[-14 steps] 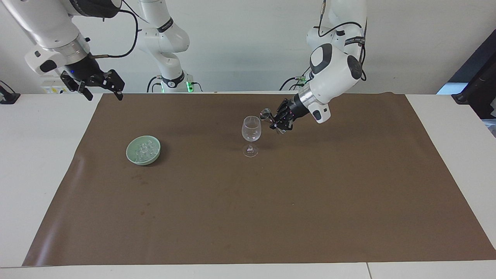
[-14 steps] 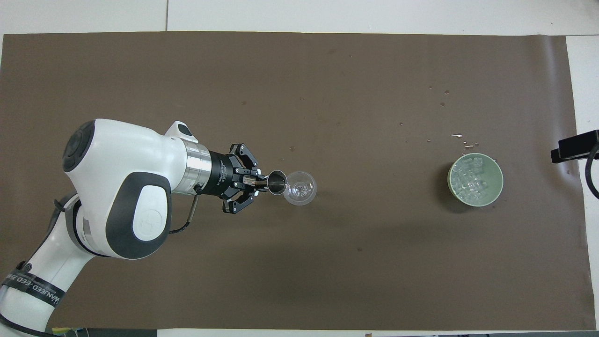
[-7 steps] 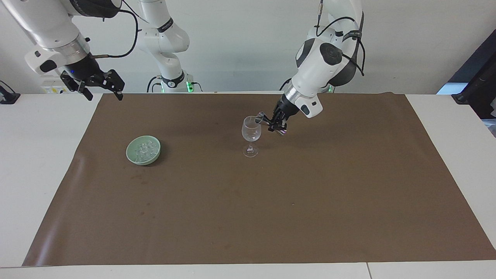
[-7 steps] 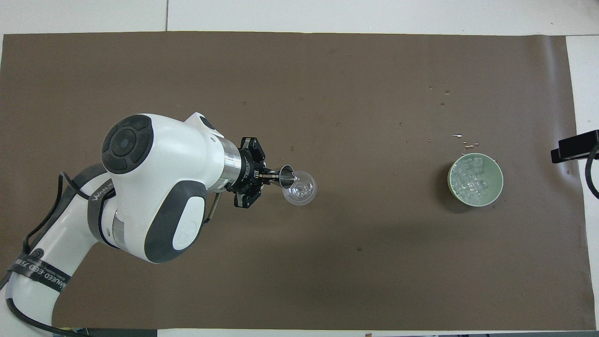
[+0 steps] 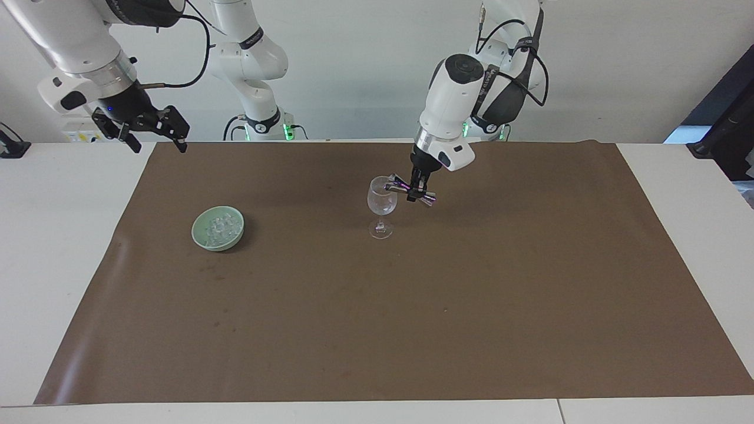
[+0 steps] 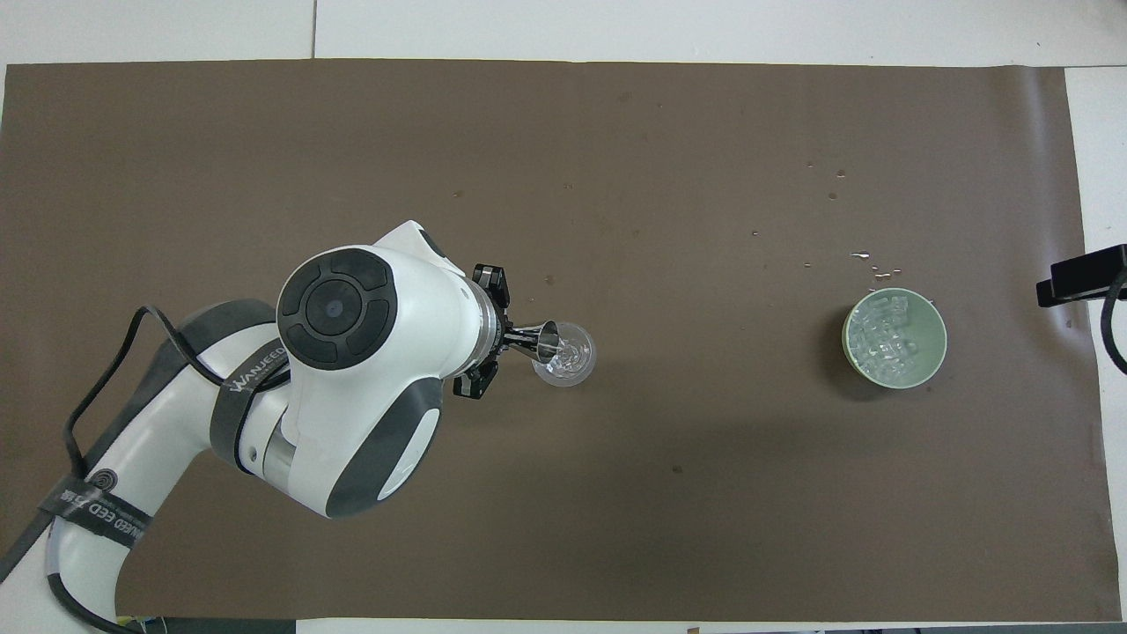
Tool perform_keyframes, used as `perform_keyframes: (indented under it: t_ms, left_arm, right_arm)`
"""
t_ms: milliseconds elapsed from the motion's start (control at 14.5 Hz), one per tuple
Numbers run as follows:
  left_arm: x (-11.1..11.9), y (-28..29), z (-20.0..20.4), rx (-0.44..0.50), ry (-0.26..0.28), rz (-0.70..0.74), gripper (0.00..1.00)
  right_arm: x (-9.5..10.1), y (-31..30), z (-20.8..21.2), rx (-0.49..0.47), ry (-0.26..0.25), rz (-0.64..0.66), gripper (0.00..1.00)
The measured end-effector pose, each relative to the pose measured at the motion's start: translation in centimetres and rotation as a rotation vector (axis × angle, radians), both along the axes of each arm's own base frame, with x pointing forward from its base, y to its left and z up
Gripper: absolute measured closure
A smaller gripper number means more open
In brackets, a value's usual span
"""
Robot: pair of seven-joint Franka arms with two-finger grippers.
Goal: Pour wine and add ice with both arms
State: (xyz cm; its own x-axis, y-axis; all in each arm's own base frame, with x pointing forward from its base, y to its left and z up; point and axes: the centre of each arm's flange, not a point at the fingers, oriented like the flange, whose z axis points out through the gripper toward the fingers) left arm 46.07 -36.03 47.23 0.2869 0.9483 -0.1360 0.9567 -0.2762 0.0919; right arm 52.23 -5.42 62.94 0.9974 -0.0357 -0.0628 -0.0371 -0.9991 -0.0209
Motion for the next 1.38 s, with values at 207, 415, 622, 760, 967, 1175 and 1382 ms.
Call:
perform_keyframes:
  t_ms: [207, 415, 622, 760, 967, 1175, 1382]
  left_arm:
    - [-0.7, -0.6, 0.4, 0.063, -0.010, -0.046, 0.78]
    - [-1.4, -1.4, 0.7, 0.130, -0.042, -0.068, 0.78]
    - [-2.0, -2.4, 1.6, 0.170, -0.090, -0.085, 0.78]
    - [-2.5, -3.1, 2.0, 0.194, -0.119, -0.111, 0.78]
    - [-3.4, -4.1, 2.0, 0.258, -0.172, -0.164, 0.78]
    - [-3.9, -4.5, 2.0, 0.307, -0.205, -0.183, 0.78]
    - [-4.0, -4.7, 2.2, 0.329, -0.239, -0.155, 0.78]
  right_arm:
    - [0.0, 0.0, 0.0, 0.000, 0.000, 0.000, 0.00]
    - [0.0, 0.0, 0.0, 0.000, 0.000, 0.000, 0.00]
    - [-0.2, -0.4, -0.5, 0.001, 0.010, -0.008, 0.00]
    - [-0.7, -1.5, -1.1, 0.004, 0.023, -0.030, 0.00]
    - [-1.4, -2.3, -1.2, 0.006, 0.025, -0.045, 0.00]
    - [-1.3, -2.0, -3.5, 0.000, -0.045, -0.038, 0.00]
    - [-1.4, -1.7, -9.3, -0.004, -0.088, -0.011, 0.00]
